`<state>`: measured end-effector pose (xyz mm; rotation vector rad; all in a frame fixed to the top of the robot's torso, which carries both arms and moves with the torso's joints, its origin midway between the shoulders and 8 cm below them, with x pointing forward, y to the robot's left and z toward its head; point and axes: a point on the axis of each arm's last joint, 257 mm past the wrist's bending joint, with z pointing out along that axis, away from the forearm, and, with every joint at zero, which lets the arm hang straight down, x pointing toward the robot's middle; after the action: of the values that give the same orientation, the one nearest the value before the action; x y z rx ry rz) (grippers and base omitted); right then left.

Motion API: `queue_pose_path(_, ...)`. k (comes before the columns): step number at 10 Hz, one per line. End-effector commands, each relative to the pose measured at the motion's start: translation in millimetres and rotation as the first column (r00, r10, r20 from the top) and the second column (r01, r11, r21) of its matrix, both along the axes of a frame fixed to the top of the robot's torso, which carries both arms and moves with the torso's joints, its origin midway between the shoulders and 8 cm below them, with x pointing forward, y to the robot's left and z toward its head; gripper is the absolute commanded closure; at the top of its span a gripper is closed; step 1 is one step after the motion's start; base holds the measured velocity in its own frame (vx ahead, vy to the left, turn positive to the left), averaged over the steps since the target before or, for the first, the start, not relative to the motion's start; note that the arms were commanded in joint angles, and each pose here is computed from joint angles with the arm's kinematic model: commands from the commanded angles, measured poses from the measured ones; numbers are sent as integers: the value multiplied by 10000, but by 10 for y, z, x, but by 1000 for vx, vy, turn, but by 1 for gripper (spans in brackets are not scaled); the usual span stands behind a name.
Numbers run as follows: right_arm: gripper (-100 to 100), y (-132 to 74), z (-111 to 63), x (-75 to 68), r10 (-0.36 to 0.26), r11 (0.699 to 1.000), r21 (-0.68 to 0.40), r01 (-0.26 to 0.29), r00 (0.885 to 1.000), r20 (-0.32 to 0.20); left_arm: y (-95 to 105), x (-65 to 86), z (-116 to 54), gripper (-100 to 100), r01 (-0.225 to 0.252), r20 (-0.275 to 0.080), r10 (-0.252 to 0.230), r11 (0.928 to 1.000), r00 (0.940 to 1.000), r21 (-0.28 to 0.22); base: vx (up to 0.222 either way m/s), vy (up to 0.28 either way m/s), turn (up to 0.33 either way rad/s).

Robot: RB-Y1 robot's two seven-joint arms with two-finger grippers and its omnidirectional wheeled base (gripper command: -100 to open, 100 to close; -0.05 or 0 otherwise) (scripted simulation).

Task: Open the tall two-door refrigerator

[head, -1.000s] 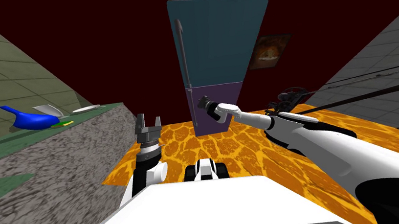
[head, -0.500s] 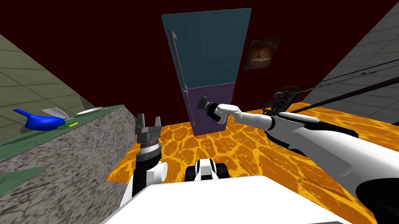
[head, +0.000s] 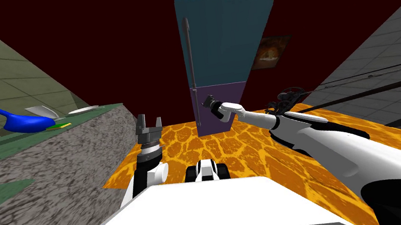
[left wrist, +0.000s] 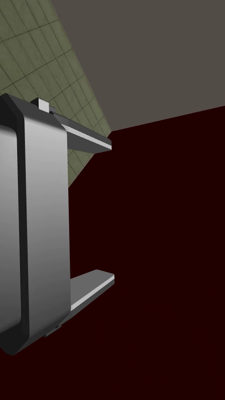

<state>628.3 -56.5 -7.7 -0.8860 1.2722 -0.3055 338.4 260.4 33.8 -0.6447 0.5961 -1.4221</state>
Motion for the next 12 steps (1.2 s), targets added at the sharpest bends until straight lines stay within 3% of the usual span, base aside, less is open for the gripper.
queue_pose_path(1, -100, -289, 2, 180, -768, 9968, -213, 769, 9970, 56, 0, 0, 0, 0, 0, -1, 0, 10000, 10000, 0, 73, 176, -36)
queue_pose_path(7, -100, -935, 8, 451, -2307, 9710, -603, 2312, 9729, 154, 0, 0, 0, 0, 0, 0, 0, 10000, 10000, 0, 43, 177, -33)
queue_pose_path(8, -100, -1127, 12, 514, -2740, 9589, -711, 2747, 9615, 184, 0, 0, 0, 0, 0, 0, 0, 10000, 10000, 0, 63, 191, -41)
queue_pose_path(10, -100, -1310, 18, 566, -3143, 9456, -813, 3149, 9491, 215, 0, 0, 0, 0, 0, 0, 0, 10000, 10000, 1, 60, 180, -34)
queue_pose_path(12, -100, -1595, 29, 634, -3750, 9216, -972, 3758, 9266, 269, 0, 0, 0, 0, 0, 0, 0, 10000, 10000, 0, 38, 217, -40)
